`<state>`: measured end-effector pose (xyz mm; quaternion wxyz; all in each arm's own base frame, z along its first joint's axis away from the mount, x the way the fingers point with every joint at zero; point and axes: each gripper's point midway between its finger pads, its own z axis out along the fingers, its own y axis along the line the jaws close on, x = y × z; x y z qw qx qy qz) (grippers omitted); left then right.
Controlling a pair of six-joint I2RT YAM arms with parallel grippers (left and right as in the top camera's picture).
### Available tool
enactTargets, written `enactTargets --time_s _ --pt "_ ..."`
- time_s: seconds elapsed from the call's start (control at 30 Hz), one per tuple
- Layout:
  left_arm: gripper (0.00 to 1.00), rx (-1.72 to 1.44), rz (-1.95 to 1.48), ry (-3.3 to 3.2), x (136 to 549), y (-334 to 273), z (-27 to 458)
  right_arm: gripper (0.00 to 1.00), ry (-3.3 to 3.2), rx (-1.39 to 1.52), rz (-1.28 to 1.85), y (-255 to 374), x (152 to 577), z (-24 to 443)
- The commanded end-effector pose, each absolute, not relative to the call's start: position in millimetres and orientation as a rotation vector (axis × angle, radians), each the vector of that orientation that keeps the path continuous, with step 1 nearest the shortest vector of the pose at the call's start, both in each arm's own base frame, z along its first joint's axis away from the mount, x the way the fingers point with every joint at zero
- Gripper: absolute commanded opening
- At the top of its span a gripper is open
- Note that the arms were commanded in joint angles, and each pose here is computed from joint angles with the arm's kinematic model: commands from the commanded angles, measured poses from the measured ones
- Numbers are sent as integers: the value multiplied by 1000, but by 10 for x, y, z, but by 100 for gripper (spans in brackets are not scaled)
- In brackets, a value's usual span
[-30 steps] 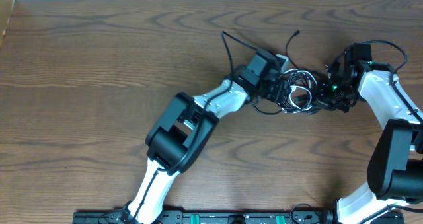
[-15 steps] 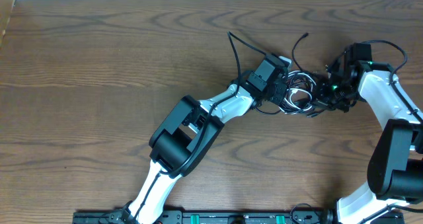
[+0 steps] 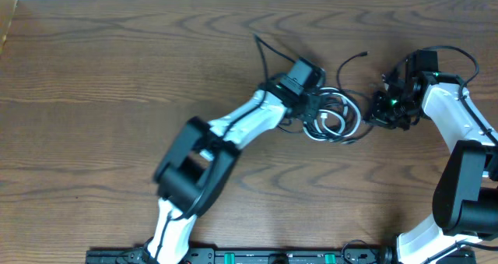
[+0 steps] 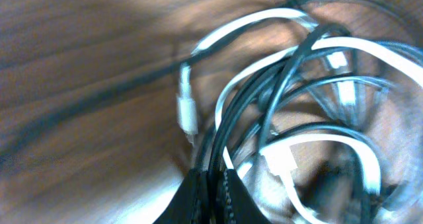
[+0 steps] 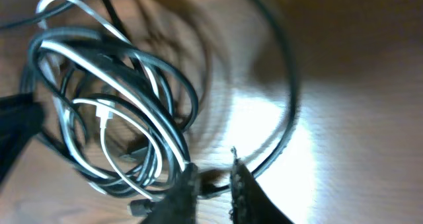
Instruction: Untangle cables
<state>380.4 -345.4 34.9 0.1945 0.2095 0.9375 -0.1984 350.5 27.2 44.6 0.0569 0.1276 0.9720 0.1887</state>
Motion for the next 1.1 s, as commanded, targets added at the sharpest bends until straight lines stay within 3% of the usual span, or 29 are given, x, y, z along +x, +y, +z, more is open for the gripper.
enactTargets --time_s 0.0,0.03,0.17,0.4,0.5,0.7,0.9,1.07 --pt "7 559 -639 2487 3854 -3348 1249 21 2838 151 898 633 3567 643" --pt "7 562 -655 2473 3823 -3334 1371 22 2797 94 974 733 3584 715" --pt "8 603 -669 2417 3724 -3280 1704 48 2698 -15 1057 939 3660 959" --pt "8 585 -690 2414 3670 -3180 1874 72 2487 -142 1000 1129 3795 1750" --pt "7 550 -756 2414 3661 -3173 1962 70 2434 -80 1012 1148 3834 1960" --pt "8 506 -902 2336 3692 -3091 2380 58 2473 52 1054 1242 3846 1926" --pt "7 693 -1162 2090 3442 -3123 3078 66 2437 -146 906 1393 3927 1883" --pt "7 800 -1344 2018 3162 -3166 3294 70 2383 -195 759 1359 4095 1896"
